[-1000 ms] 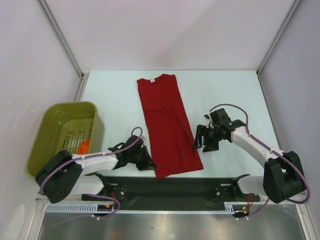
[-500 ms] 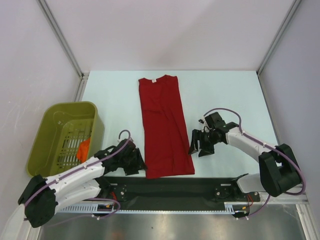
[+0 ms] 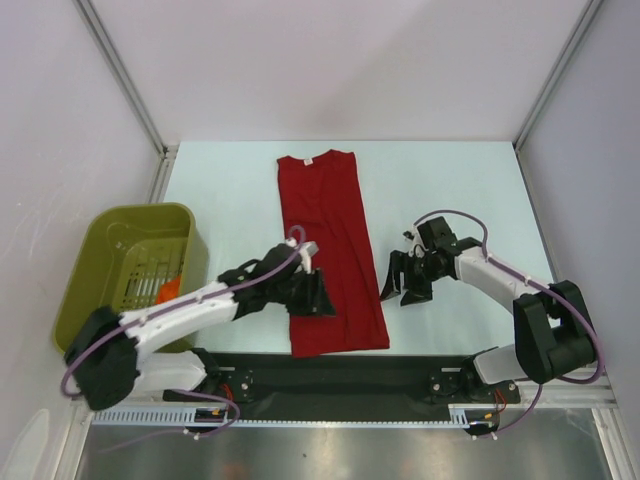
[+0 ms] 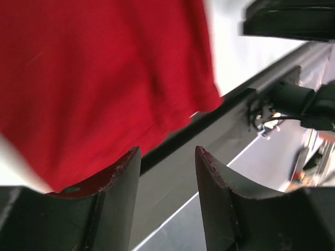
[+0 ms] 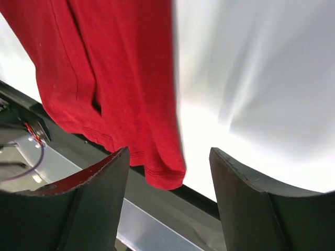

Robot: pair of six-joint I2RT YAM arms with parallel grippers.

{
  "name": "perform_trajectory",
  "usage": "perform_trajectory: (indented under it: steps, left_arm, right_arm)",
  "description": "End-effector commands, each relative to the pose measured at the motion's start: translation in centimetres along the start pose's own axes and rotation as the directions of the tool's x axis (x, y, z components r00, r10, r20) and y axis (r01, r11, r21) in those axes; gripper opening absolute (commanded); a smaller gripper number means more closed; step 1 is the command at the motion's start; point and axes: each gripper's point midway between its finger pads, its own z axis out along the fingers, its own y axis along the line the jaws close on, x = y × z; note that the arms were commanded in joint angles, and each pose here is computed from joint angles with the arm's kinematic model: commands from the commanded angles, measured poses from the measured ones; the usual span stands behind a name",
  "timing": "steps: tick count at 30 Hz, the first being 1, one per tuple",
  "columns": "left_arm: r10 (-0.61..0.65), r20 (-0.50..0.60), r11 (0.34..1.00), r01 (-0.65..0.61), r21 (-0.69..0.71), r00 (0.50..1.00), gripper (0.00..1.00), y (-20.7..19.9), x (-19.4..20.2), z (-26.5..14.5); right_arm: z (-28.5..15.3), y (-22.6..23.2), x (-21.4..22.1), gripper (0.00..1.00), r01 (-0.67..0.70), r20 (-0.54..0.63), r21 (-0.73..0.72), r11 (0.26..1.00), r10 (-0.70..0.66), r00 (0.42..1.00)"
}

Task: Fold and stack the t-shirts
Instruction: Fold the tshirt

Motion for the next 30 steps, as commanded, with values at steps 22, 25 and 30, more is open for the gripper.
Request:
perform_trajectory:
  steps: [22, 25, 30]
  left_arm:
    - [0.118, -0.197, 0.991, -0.101, 0.092, 0.973, 0.45, -3.2, 0.3, 9.6]
    - [0.114, -0.203, 0.991, -0.098, 0.088, 0.972, 0.42, -2.9, 0.5, 10.0]
    - [0.106, -0.215, 0.992, -0.089, 0.086, 0.971, 0.32, -2.6, 0.7, 10.4]
  right_arm:
    - [-1.7, -0.5, -0.4, 0.68, -0.031, 0.046, -0.044, 0.999, 0.033, 0.998]
    - [-1.7, -0.6, -0.3, 0.66, -0.034, 0.040, -0.051, 0.998, 0.036, 0.999]
    - [-1.6, -0.6, -0.2, 0.63, -0.036, 0.036, -0.056, 0.998, 0.039, 0.999]
